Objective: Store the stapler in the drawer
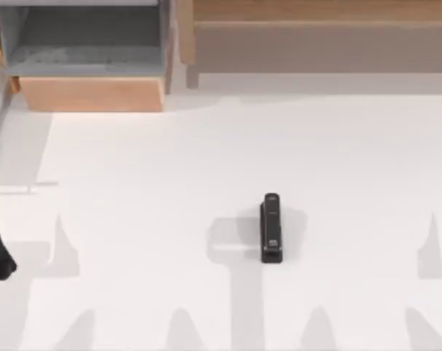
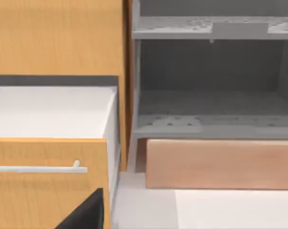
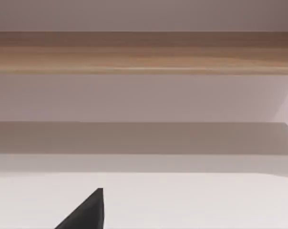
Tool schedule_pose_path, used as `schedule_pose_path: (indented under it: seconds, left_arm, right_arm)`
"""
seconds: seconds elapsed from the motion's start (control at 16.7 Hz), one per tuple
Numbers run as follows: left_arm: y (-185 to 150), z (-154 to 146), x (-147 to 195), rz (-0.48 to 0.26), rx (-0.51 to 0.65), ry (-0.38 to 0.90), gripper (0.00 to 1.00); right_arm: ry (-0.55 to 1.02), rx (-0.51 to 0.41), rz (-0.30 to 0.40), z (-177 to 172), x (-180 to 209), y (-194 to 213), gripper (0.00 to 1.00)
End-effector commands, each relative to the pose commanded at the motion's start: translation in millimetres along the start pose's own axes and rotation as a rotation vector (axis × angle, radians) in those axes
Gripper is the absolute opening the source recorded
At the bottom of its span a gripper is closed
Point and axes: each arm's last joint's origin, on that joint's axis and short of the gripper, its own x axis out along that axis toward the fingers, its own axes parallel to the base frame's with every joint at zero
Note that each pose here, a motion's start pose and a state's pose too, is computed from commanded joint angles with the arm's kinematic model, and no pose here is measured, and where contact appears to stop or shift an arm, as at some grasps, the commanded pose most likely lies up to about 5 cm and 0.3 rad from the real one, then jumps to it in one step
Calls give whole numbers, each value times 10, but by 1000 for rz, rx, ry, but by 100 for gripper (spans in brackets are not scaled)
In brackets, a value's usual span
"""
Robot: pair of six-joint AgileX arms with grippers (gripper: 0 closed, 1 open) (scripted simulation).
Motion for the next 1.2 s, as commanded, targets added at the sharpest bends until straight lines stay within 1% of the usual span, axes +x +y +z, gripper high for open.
schedule_pose_path:
  seconds: [0.24, 0.36, 0.54, 0.72, 0.9, 1.08, 1.2]
  left_arm:
    - [-11, 48, 3, -11, -9, 19, 100]
    - [-38, 161, 15, -36, -31, 63, 100]
    - [-109, 437, 86, -94, -79, 177, 100]
    - [-234, 780, 266, -158, -133, 336, 100]
    - [-452, 1111, 586, -215, -179, 531, 100]
    - [-803, 1336, 1015, -248, -204, 746, 100]
    - [-1115, 1388, 1323, -253, -205, 892, 100]
  right_arm:
    - [0, 0, 0, 0, 0, 0, 100]
    - [0, 0, 0, 0, 0, 0, 100]
    - [0, 0, 0, 0, 0, 0, 100]
    - [0, 0, 0, 0, 0, 0, 100]
    - [0, 0, 0, 0, 0, 0, 100]
    - [0, 0, 0, 0, 0, 0, 100]
    - [0, 0, 0, 0, 0, 0, 100]
